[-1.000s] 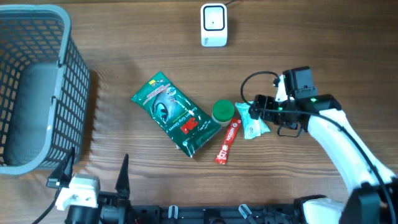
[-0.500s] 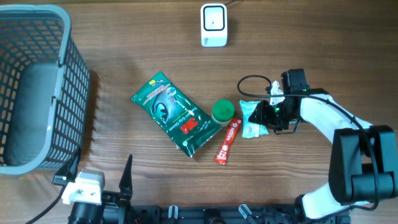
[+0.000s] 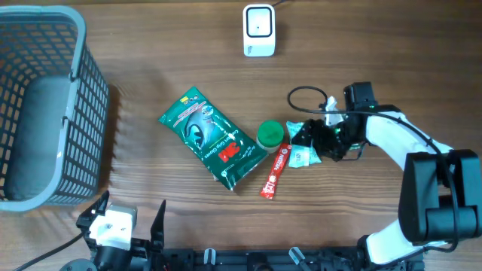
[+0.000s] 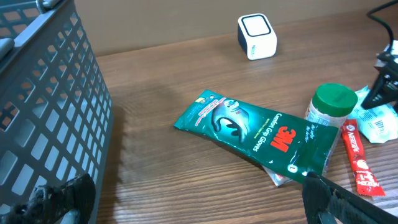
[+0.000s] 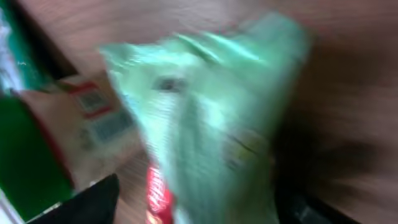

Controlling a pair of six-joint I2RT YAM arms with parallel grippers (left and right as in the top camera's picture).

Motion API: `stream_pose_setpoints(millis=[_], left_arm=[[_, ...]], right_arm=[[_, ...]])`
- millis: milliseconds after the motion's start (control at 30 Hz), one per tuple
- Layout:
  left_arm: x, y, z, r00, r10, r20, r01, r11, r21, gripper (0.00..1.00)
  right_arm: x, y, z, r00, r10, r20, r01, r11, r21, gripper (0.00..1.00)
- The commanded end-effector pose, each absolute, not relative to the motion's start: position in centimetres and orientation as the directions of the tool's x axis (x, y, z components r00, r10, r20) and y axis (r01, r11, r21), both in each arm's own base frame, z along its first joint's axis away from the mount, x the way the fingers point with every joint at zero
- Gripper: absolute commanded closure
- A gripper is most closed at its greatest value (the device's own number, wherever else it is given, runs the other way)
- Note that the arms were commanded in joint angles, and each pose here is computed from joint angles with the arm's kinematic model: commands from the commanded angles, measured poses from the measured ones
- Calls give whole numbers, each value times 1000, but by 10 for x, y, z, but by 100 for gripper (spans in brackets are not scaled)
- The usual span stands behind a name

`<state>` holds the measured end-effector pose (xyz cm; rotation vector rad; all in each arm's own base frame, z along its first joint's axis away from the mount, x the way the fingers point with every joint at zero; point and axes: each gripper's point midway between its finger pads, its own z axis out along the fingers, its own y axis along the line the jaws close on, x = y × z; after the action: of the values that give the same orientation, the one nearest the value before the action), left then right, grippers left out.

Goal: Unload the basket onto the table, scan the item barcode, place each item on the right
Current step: 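Move the right gripper to the mint-green packet and grasp it, then lift the mint-green packet with the right gripper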

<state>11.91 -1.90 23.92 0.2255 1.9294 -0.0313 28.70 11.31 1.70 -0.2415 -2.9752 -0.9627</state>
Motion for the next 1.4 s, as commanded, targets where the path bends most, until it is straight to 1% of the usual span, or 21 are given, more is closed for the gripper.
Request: stream_pose_setpoints(millis=[0,33,67,167,233,267,367,433,567,600,733,800,867,967,1033,1067,1100,1133,1200,1300,1367], left_arm=[[119,-22,239,-344,141,-928,186,979,79,0],[119,-22,239,-344,141,-928,187,979,80,0],[119,-22,239,-344,141,-928,186,979,79,0],[119,-22,239,-344,141,-928,187,979,80,0],[119,-22,239,-344,141,-928,187,979,80,0],[119,-22,239,-344,141,-928,186,979,79,0],[119,-22,239,-344,141,-928,187,979,80,0],[119,-22,239,-344,141,-928,187,979,80,0],[119,-22,239,-344,141,-928,187,979,80,0],[119,-22,239,-344,141,-928,186,979,79,0],[119,-22,239,-344,141,-928,187,979,80,0],[119,-22,239,-344,141,-928,186,979,79,0],[119,-22,239,-344,141,-928,186,979,79,0],[119,-22,239,-344,141,-928,187,979,80,0],[119,-22,239,-344,141,-928,187,979,80,0],[119,-22,239,-344,141,-928,187,979,80,0],[119,-22,239,-344,141,-928,187,979,80,0],[119,-22,239,-344,141,-928,187,979,80,0],[119,-22,239,-344,141,-928,187,979,80,0],[119,-22,239,-344,141,-928,187,979,80,0],[119,-22,239,-344,141,-928,187,979,80,0]], right_arm=[[294,97,63,-981,196,-8,154,794,588,87],[294,95,78,-979,199,-37,141,802,581,96],[294,95,88,-978,199,-64,125,804,582,96],[292,99,131,-961,185,-205,33,814,580,96],[288,88,128,-947,238,-218,106,868,486,96],[286,85,123,-945,250,-210,133,883,450,96],[277,100,97,-961,216,-172,125,895,427,96],[275,100,74,-959,245,-141,177,909,379,96],[263,92,13,-949,316,-20,297,911,287,96],[255,91,-8,-942,334,45,334,907,257,96],[241,93,-34,-931,335,147,361,905,223,96],[243,93,-28,-931,338,139,362,904,228,96],[250,94,-11,-935,338,110,355,902,247,96],[260,96,34,-942,336,12,324,896,303,96],[266,96,61,-937,339,-84,291,892,346,95],[269,93,72,-930,343,-131,280,893,351,70],[272,86,80,-913,369,-175,298,894,336,41],[274,83,82,-903,385,-192,310,892,329,25],[278,84,79,-911,355,-209,277,903,328,0],[278,84,55,-924,340,-173,279,911,303,0],[287,83,43,-933,311,-181,250,922,295,0]])
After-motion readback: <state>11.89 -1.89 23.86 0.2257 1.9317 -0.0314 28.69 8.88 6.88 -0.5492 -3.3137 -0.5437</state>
